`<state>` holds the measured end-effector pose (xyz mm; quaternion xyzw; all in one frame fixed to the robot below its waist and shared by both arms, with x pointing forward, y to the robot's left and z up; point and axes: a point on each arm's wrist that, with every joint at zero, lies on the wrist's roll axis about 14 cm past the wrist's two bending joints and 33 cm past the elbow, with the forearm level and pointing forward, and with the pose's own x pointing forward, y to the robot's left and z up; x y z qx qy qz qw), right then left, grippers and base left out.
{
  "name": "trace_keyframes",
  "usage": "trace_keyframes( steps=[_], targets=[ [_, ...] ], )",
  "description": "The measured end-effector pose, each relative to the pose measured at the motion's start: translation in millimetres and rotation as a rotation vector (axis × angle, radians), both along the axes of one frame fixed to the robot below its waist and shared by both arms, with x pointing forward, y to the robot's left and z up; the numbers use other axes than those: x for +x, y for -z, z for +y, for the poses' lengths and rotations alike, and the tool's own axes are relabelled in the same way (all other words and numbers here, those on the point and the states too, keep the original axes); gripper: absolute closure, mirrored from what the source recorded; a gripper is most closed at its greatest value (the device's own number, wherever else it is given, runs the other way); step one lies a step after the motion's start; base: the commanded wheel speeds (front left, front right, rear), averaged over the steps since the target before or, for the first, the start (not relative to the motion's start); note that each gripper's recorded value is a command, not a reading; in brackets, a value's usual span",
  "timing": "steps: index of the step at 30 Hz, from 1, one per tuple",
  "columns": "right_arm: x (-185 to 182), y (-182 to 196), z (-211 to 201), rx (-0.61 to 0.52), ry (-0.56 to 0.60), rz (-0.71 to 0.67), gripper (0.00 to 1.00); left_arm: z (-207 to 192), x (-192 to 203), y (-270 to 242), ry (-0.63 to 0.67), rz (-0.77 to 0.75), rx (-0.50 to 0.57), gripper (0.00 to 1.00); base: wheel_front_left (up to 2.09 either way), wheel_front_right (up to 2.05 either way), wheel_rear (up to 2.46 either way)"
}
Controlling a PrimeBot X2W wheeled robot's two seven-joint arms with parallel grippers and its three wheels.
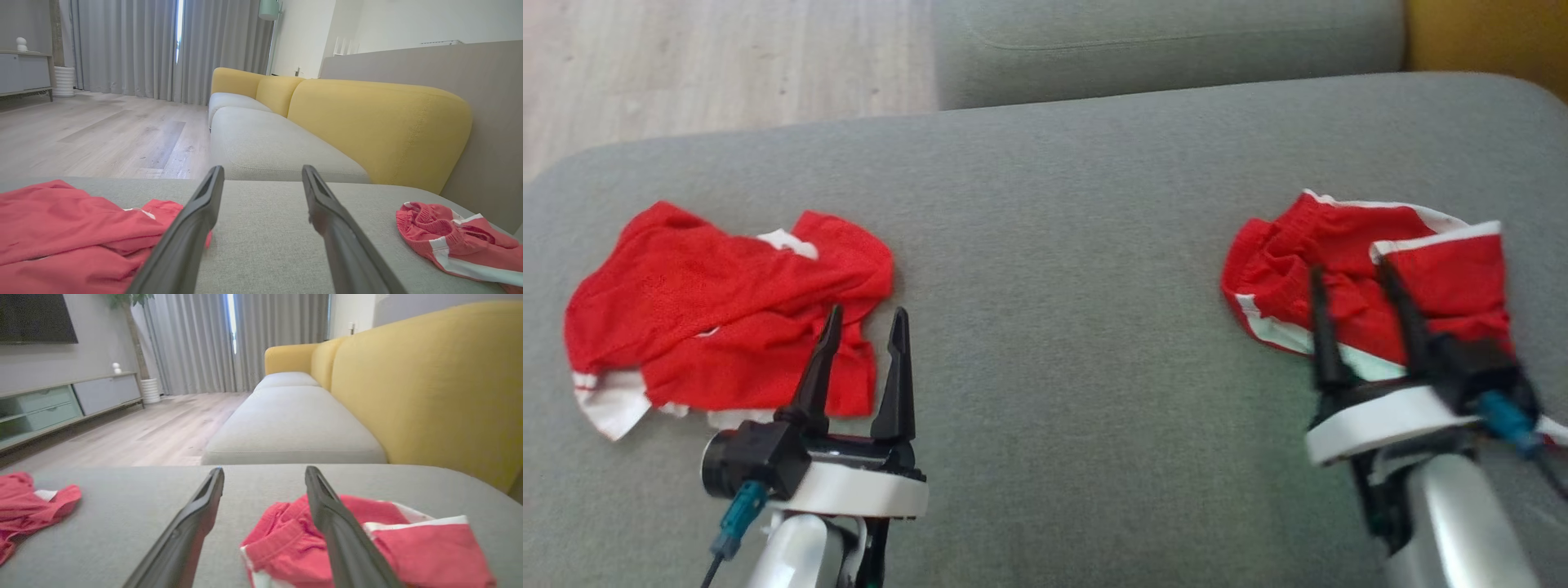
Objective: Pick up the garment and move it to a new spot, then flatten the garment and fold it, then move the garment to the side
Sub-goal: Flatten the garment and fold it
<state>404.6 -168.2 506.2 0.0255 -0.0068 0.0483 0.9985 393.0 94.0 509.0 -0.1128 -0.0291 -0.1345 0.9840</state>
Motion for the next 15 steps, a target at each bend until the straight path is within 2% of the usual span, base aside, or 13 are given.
trace_keyframes(
  steps=[6,15],
  targets=[
    [-11.4,37.4,44.7,-0.004,-0.132,0.104,0.00,14.9,-6.3,0.8,-0.043,0.003,0.004,0.00,0.00,0.00,0.00],
    [-7.2,74.2,46.4,-0.020,-0.138,0.212,0.00,32.8,-11.8,8.8,-0.095,0.028,0.009,0.00,0.00,0.00,0.00]
  ],
)
